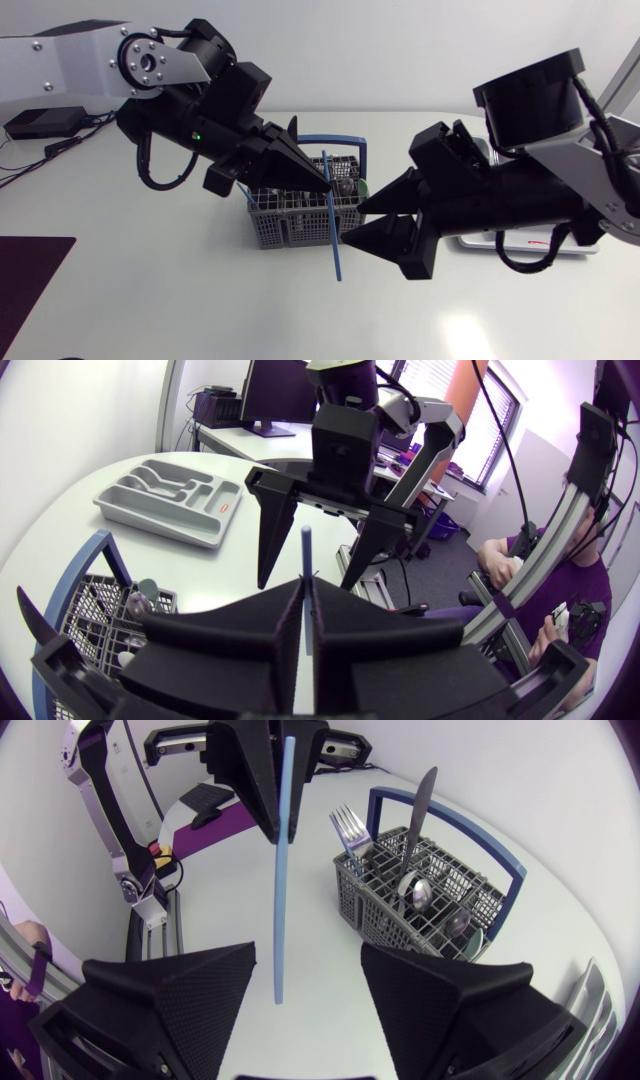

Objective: Unload the cutlery basket into the drawer organizer.

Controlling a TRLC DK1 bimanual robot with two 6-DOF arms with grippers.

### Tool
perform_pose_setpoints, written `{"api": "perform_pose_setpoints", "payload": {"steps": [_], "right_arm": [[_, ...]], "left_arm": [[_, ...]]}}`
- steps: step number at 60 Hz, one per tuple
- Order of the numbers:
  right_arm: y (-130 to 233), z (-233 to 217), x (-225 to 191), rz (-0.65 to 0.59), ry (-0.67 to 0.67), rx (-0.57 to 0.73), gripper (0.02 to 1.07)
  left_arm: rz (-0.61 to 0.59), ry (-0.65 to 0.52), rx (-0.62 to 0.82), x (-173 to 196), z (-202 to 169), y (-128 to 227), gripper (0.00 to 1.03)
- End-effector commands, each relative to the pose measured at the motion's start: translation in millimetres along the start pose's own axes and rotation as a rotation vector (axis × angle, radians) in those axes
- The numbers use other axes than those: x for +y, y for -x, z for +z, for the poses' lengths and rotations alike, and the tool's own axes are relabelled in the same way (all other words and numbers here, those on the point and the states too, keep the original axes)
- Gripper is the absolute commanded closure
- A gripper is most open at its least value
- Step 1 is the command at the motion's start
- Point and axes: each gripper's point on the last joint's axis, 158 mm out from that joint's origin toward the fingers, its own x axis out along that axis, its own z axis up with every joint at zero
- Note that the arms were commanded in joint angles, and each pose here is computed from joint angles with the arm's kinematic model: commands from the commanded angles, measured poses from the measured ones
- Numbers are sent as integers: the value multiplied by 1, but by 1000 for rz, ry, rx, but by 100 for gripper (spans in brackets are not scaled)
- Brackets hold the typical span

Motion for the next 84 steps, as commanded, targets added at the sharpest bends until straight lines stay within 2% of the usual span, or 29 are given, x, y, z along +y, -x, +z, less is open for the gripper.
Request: {"api": "perform_pose_setpoints", "payload": {"steps": [1, 23, 39, 50, 64, 74, 84], "right_arm": [[1, -6, 6, 19, -33, 11, 27], [-13, -7, 9, 47, -32, 35, 28], [-20, -8, 10, 58, -34, 47, 58], [-23, -10, 14, 69, -30, 57, 87], [-28, -13, 19, 88, -24, 74, 92], [-27, -14, 20, 89, -28, 82, 100], [-26, -17, 21, 89, -29, 90, 101]], "left_arm": [[0, 13, -7, 7, 1, 0, 97], [-11, 5, -11, 5, 9, -8, 97], [-11, 9, -11, 5, 8, -7, 97], [-10, 7, -12, 5, 9, -7, 97], [-11, 7, -11, 5, 9, -8, 97], [-7, 3, -13, 5, 10, -6, 97], [-6, 4, -14, 5, 9, -5, 97]]}}
